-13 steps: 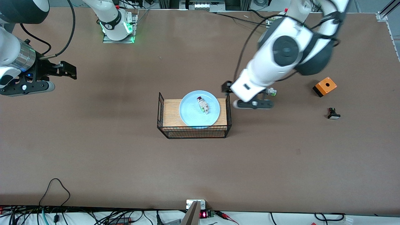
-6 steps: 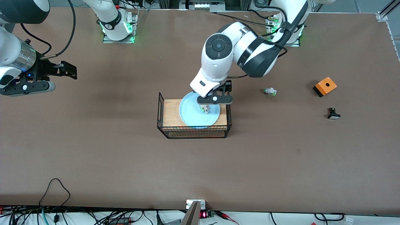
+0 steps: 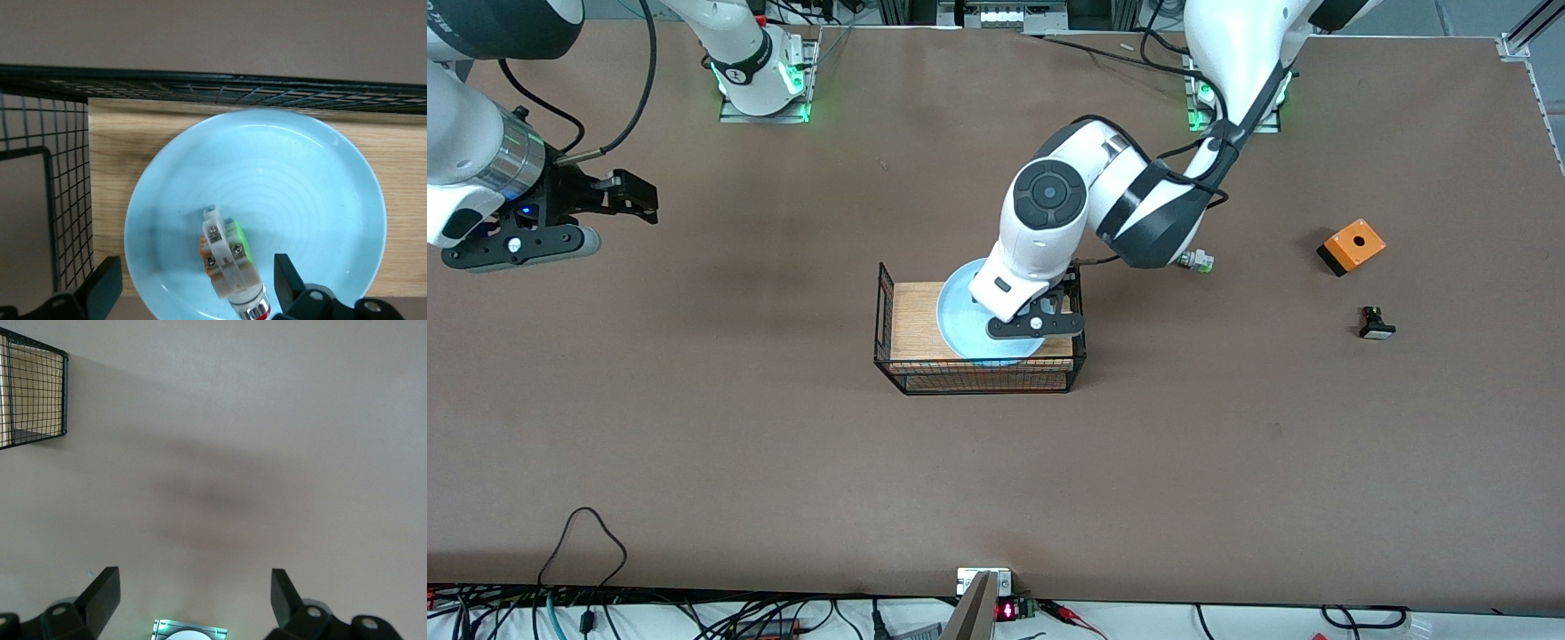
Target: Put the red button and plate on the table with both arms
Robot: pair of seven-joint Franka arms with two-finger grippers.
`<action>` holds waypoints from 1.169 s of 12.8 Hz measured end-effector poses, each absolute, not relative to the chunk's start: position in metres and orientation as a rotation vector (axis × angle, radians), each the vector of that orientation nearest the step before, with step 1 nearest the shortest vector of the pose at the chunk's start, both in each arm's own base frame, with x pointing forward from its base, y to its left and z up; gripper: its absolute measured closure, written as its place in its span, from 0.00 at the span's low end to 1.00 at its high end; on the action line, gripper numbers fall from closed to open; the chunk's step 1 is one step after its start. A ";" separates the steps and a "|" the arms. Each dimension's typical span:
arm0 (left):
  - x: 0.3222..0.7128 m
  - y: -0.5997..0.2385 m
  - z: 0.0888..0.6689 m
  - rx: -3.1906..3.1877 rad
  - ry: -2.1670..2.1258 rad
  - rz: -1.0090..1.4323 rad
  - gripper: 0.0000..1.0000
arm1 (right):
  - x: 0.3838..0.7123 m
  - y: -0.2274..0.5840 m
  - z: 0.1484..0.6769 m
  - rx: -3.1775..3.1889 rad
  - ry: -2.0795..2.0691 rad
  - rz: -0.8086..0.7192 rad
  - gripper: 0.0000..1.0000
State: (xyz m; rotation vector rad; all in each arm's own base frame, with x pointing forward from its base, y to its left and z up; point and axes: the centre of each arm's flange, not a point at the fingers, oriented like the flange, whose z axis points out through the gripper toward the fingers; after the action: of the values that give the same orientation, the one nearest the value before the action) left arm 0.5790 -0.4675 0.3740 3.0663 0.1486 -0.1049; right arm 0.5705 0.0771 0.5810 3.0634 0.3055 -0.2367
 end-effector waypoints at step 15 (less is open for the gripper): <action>0.564 -0.496 0.345 3.052 0.187 -0.113 0.56 | 0.575 0.100 0.570 3.089 0.238 -0.263 0.00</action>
State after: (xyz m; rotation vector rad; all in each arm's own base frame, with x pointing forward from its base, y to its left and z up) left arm 0.5643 -0.4960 0.3453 3.0519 0.1869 -0.1135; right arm 0.5755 0.1005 0.5695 3.0886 0.2381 -0.2626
